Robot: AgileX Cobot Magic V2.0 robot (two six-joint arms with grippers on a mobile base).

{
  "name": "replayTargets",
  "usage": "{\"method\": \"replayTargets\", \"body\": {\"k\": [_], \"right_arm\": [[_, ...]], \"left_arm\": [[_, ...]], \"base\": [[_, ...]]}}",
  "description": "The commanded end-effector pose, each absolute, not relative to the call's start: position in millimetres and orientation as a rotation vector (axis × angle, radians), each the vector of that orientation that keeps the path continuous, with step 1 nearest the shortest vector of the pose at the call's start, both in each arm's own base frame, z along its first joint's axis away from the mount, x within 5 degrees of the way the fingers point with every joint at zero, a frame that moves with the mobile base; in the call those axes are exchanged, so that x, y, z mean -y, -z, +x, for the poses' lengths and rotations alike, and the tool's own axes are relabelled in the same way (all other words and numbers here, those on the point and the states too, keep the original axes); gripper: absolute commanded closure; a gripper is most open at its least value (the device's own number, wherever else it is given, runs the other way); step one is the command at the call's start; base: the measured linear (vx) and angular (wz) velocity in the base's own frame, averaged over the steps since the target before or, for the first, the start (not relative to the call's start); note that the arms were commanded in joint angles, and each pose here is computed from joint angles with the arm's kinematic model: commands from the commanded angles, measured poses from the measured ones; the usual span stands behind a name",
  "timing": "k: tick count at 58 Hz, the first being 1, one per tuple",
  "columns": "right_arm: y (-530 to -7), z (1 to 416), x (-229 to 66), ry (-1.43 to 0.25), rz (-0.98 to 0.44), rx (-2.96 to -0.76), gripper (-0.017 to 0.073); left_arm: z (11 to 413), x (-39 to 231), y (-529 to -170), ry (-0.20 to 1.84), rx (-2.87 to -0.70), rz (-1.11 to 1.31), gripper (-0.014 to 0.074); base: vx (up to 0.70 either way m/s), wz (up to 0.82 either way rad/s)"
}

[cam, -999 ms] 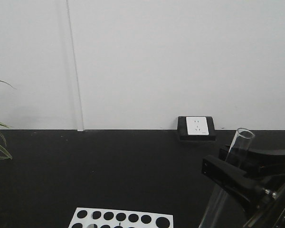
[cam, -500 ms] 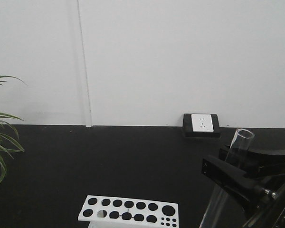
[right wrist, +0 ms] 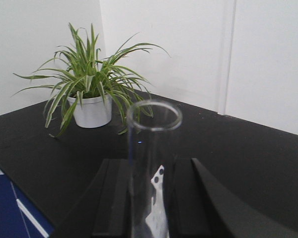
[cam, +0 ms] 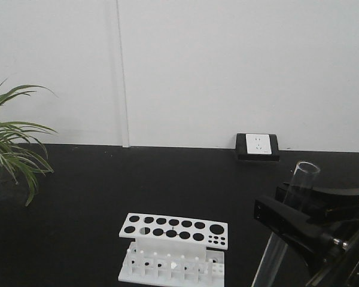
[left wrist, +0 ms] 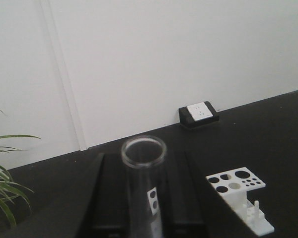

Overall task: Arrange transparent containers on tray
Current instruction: 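Back the base away from the rack and turn toward the sink counter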

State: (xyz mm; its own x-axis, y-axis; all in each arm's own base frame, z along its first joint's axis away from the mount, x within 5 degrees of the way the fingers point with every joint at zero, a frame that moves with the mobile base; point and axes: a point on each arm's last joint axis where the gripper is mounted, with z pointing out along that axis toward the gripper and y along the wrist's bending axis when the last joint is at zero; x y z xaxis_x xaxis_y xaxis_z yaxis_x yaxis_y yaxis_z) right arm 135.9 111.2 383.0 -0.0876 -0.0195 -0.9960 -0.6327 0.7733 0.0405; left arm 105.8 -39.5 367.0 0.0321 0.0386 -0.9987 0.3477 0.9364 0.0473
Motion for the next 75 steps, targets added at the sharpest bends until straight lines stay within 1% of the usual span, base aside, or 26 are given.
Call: {"method": "replayTargets", "body": {"k": [1,75], "right_arm": [[-403.1,133.9,-108.2,-0.566,-0.494,-1.465,0.0498],[-403.1,133.9,-108.2,-0.566,-0.494,-1.465,0.0498]], "left_arm": [[102.8,39.5,-384.2,0.271,-1.419,0.29,0.0511],[102.8,39.5,-384.2,0.271,-1.419,0.29,0.0511]], "base": [[-0.23,0.0],[-0.28,-0.03]]}}
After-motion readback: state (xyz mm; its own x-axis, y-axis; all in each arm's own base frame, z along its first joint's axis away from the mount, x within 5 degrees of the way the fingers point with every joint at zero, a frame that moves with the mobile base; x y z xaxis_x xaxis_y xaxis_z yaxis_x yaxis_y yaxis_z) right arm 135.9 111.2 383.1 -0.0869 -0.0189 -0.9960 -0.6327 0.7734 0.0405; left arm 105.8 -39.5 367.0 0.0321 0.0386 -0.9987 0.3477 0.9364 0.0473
